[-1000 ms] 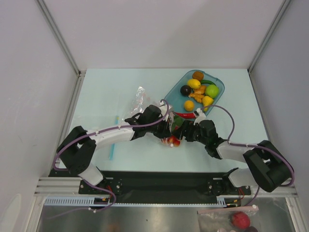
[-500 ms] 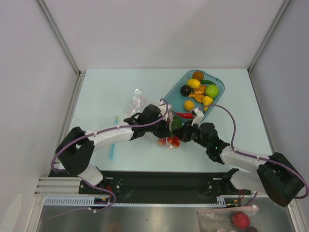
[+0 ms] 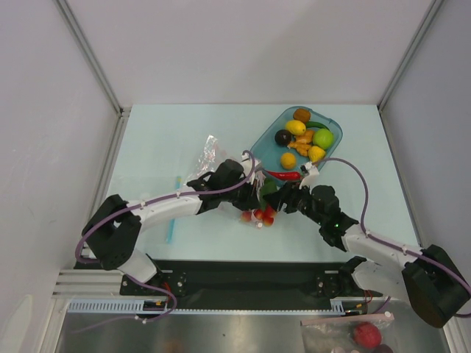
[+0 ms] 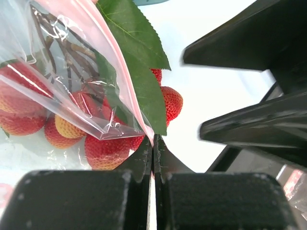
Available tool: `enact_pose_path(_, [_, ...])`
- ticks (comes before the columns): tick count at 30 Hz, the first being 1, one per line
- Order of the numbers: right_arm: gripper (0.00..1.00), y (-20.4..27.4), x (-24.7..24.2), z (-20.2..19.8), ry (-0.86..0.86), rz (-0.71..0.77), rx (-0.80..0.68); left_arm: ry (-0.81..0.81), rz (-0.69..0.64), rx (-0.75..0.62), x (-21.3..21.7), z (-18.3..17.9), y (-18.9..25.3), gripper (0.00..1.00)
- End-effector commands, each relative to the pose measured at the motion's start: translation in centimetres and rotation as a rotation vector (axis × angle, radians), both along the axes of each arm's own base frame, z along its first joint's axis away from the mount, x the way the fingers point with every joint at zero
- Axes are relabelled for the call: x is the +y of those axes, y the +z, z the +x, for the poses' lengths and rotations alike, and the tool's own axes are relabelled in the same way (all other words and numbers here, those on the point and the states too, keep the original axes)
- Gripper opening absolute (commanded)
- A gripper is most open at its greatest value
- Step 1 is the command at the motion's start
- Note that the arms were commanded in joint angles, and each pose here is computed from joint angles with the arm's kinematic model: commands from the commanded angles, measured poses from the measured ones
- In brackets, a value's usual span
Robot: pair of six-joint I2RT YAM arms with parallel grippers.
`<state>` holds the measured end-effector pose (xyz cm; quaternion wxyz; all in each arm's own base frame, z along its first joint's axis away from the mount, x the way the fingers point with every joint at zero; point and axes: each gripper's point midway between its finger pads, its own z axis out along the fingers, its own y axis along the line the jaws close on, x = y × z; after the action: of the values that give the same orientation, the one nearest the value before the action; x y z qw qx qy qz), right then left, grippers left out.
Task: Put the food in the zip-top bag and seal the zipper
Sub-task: Place the fake fruit in the zipper food storage bag.
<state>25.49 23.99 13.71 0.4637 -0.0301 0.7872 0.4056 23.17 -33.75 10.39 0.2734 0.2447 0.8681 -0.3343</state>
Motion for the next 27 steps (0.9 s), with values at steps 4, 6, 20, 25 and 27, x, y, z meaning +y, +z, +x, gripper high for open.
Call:
enact_pose_path(4, [0.71,-2.3,-3.2,0.4,-0.147,-0.027,0.054,0.03,0.007,-0.036,-0.1,1.3,0.1,0.0])
enact_pose_path(6, [0.7,-3.1,-3.6,0.5,-0.174,-0.042,0.079,0.03,0.013,-0.038,-0.2,1.4,-0.1,0.0])
enact_pose_path(20, [0.77,-6.6,-1.0,0.2,-0.114,-0.066,0.194,0.035,0.025,-0.038,-0.1,1.6,-0.3,0.0])
enact_pose_path(25, [0.76,-8.2,0.1,0.2,-0.099,-0.082,0.247,0.031,0.022,-0.037,-0.2,1.5,-0.3,0.0])
enact_pose_path(27, [0.75,-8.3,0.7,0.3,-0.081,-0.074,0.253,0.03,0.024,-0.034,-0.2,1.5,-0.4,0.0])
